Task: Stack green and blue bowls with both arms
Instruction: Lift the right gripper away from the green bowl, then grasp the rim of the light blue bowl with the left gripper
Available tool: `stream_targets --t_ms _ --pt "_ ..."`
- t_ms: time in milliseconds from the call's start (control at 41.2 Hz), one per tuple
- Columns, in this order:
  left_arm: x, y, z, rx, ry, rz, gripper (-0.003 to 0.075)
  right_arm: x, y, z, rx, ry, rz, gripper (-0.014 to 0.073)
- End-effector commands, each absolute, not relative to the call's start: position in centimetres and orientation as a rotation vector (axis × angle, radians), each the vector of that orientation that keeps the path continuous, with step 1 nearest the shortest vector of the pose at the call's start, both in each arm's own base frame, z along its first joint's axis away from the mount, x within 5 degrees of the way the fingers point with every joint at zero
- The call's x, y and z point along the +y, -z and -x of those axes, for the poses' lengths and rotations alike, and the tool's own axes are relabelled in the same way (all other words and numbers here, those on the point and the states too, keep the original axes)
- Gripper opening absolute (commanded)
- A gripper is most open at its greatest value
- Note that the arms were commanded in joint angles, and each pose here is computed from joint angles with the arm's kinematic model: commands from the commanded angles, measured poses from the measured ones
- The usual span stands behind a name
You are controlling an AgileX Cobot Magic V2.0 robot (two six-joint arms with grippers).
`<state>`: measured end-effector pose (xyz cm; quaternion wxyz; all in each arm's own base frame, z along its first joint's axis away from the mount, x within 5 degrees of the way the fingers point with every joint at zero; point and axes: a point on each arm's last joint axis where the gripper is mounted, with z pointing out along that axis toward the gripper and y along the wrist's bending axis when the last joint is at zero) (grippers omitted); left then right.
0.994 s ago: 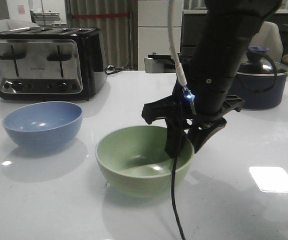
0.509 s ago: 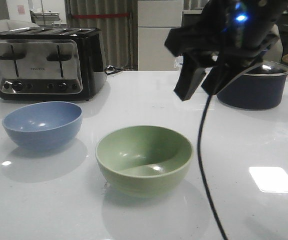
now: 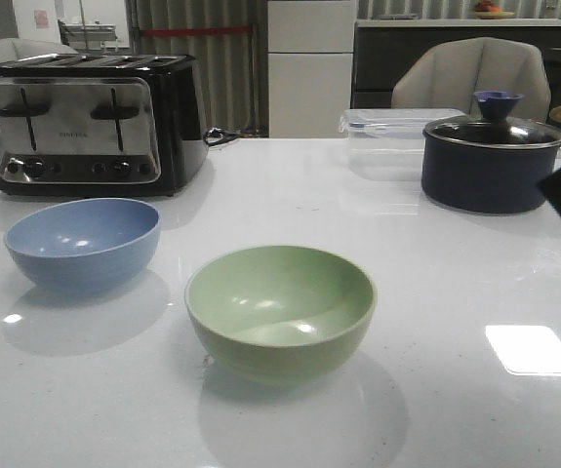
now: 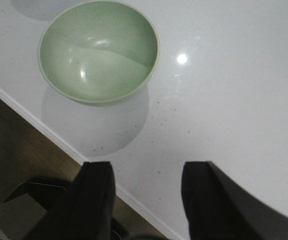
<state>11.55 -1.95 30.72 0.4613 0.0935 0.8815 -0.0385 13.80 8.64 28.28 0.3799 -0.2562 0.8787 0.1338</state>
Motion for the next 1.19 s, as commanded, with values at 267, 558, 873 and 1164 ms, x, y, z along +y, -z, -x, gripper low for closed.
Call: stream_targets --t_ms 267,558,873,1164 --pt "-3.8 -30.9 -19.5 2.286 0.123 -0.278 0.0618 7.3 -30.7 -11.6 2.047 -0.356 0.622 0.0434" --pt "-5.3 -28.7 -27.9 2.430 0.117 -0.289 0.0624 7.3 -30.7 -11.6 2.049 -0.356 0.623 0.0434" --pt "-6.5 -25.0 -35.3 2.493 0.111 -0.289 0.0623 7.3 -30.5 -11.5 2.065 -0.355 0.630 0.0434" --pt "-7.1 -21.5 -38.7 2.558 0.108 -0.294 0.0575 7.3 -30.5 -11.5 2.065 -0.355 0.630 0.0434"
